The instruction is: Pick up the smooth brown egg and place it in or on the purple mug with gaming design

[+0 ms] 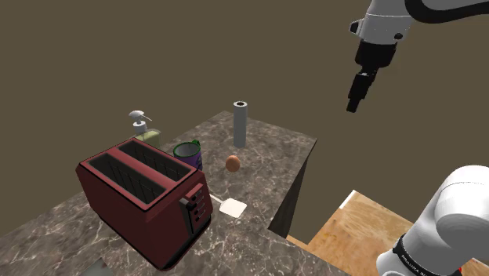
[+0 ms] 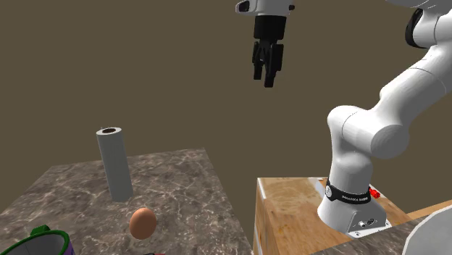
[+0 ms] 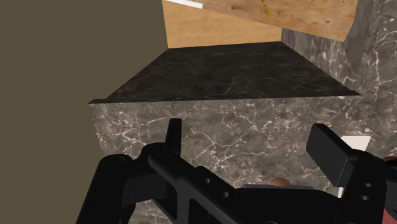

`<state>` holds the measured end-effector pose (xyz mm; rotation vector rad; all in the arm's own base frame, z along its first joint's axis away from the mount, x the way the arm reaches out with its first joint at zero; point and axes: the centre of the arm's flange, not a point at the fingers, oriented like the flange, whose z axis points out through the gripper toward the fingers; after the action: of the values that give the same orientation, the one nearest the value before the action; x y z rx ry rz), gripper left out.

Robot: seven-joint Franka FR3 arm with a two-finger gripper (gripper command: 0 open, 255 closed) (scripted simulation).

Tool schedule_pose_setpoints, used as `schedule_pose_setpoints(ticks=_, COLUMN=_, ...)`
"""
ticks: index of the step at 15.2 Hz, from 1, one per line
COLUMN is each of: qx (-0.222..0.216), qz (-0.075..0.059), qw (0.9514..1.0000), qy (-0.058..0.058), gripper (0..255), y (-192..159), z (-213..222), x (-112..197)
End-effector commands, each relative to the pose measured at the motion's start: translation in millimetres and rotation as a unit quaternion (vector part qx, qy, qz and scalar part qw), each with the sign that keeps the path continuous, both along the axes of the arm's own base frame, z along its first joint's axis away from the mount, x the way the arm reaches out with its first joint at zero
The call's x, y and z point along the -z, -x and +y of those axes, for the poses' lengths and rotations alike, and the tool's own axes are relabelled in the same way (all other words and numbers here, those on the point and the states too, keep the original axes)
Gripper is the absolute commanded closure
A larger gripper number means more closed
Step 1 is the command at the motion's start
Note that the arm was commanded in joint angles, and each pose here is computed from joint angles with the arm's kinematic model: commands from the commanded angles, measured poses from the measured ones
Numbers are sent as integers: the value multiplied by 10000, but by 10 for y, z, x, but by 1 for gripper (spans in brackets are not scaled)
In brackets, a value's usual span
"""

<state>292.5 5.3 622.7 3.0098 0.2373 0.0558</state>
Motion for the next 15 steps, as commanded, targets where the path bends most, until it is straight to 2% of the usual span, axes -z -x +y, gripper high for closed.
schedule_pose_setpoints(ticks=1, qx=0, qz=0, qw=10000, qy=0, gripper=0, y=0, z=0, x=0)
schedule_pose_setpoints(ticks=15, qx=-718, qz=-361, qw=9967, qy=-58, gripper=0, y=-1127, z=712, x=1128)
